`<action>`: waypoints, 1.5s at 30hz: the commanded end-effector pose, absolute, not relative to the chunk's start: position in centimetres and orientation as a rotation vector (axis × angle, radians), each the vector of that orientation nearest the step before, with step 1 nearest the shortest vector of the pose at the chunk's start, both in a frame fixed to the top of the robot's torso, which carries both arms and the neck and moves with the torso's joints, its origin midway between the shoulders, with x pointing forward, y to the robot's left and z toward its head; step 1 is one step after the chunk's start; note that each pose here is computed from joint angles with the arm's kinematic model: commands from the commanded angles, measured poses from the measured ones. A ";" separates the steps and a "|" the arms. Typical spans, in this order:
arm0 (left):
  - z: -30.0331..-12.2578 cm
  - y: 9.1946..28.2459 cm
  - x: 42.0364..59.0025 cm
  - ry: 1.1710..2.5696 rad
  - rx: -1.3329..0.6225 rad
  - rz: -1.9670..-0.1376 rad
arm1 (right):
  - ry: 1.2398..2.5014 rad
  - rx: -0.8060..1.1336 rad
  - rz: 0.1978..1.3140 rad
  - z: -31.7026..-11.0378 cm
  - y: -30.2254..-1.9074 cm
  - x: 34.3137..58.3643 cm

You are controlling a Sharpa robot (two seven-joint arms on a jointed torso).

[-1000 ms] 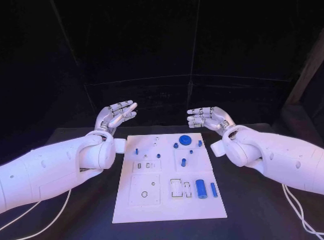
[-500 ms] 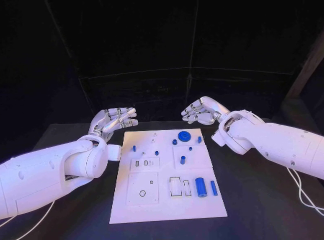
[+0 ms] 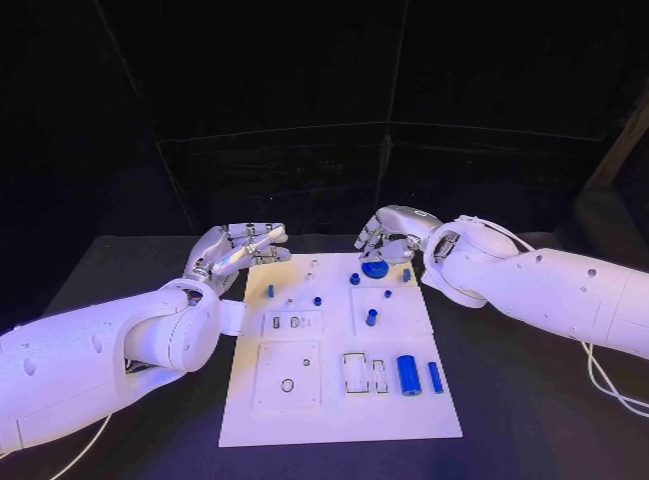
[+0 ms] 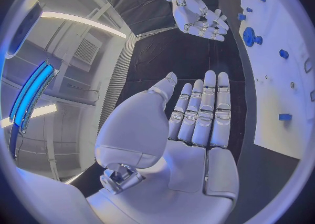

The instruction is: Assemble the parts on the task board

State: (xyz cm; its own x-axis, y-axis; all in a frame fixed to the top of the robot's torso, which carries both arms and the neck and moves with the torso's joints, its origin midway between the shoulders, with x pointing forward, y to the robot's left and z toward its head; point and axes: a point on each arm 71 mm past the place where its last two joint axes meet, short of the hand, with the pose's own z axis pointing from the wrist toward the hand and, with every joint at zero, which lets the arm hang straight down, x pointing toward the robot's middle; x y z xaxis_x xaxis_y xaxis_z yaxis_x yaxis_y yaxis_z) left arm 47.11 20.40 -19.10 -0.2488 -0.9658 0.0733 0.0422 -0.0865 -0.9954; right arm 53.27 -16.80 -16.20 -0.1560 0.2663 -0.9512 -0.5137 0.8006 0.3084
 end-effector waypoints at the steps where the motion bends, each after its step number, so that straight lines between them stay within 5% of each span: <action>1: -18.7 19.9 46.9 1.315 -1.054 -1.528 | 1.619 -0.308 0.540 -16.4 -16.5 53.4; 45: -18.4 18.9 46.0 1.338 -1.051 -1.558 | 1.732 -0.387 0.483 -17.7 -14.7 54.3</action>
State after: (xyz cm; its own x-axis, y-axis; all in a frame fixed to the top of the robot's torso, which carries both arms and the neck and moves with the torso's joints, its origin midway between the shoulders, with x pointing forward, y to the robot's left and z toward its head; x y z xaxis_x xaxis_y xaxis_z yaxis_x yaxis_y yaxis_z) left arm 45.99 18.95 -18.56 -0.3158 -0.9448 0.0873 0.0470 -0.1075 -0.9931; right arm 54.29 -14.71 -17.69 -0.1944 0.0239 -0.9806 -0.5030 0.8558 0.1205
